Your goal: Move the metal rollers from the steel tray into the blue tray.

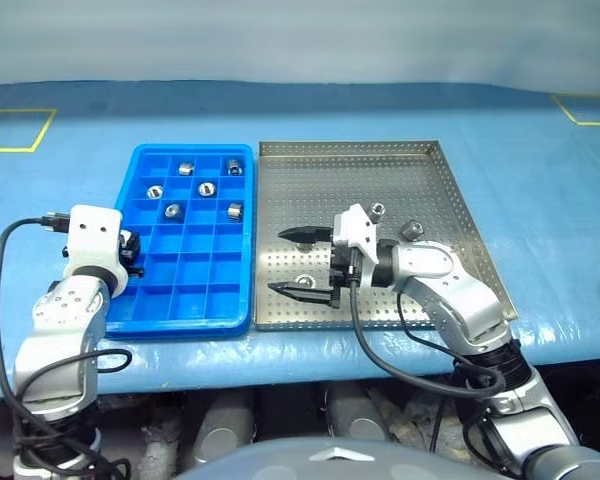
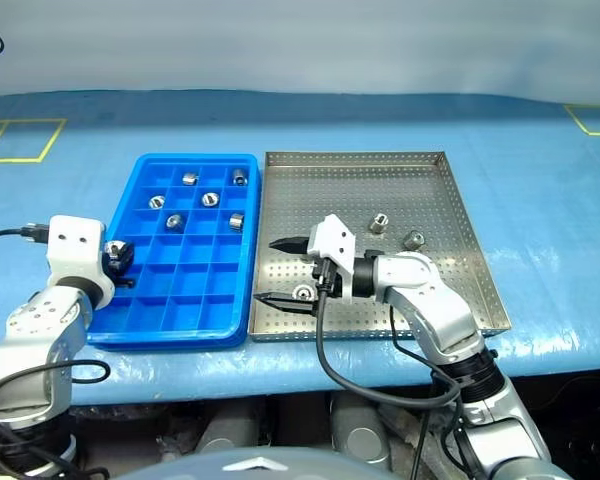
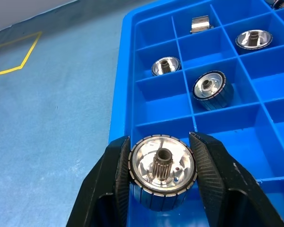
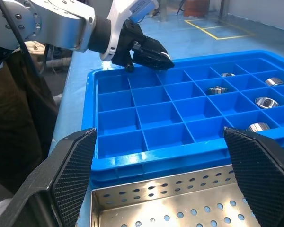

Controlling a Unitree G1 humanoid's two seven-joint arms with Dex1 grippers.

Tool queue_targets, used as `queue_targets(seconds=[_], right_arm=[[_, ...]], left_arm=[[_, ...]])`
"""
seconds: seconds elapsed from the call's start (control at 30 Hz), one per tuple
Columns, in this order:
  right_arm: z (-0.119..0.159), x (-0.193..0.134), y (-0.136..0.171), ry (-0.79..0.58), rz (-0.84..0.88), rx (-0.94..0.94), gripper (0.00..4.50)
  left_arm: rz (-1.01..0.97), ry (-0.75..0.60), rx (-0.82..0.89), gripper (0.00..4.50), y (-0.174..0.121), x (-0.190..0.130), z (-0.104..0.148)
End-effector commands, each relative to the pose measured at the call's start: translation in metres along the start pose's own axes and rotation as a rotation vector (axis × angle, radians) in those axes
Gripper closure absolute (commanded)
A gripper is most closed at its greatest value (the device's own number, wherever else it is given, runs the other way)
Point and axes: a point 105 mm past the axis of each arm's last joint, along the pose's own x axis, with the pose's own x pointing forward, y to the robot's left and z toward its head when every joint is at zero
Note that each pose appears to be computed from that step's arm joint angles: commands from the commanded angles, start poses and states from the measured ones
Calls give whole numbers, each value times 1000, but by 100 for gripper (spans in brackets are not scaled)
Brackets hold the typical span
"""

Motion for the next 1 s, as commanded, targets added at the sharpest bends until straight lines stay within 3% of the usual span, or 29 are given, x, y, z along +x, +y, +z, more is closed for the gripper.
queue_targets(seconds=[0.03, 0.5, 0.53, 0.7, 0.8, 0.9, 1.0], right_arm=[[14, -2, 1, -30, 2, -54, 0], [14, -2, 0, -30, -16, -62, 0], [15, -2, 0, -31, -19, -63, 0], [15, -3, -2, -34, -34, -67, 0], [16, -4, -3, -34, -42, -70, 0], [16, -7, -5, -30, -59, -78, 0], [18, -16, -11, -12, -119, -96, 0]], left_arm=[[55, -32, -11, 285, 8, 4, 4], [-8, -88, -68, 285, -9, 16, 13], [-8, -87, -70, 213, -9, 16, 13], [31, -91, -85, 72, -3, 16, 15], [32, -128, -99, 72, -3, 15, 23], [-61, -232, -141, 72, -20, 11, 47], [-387, -354, -176, 72, -80, -4, 80]])
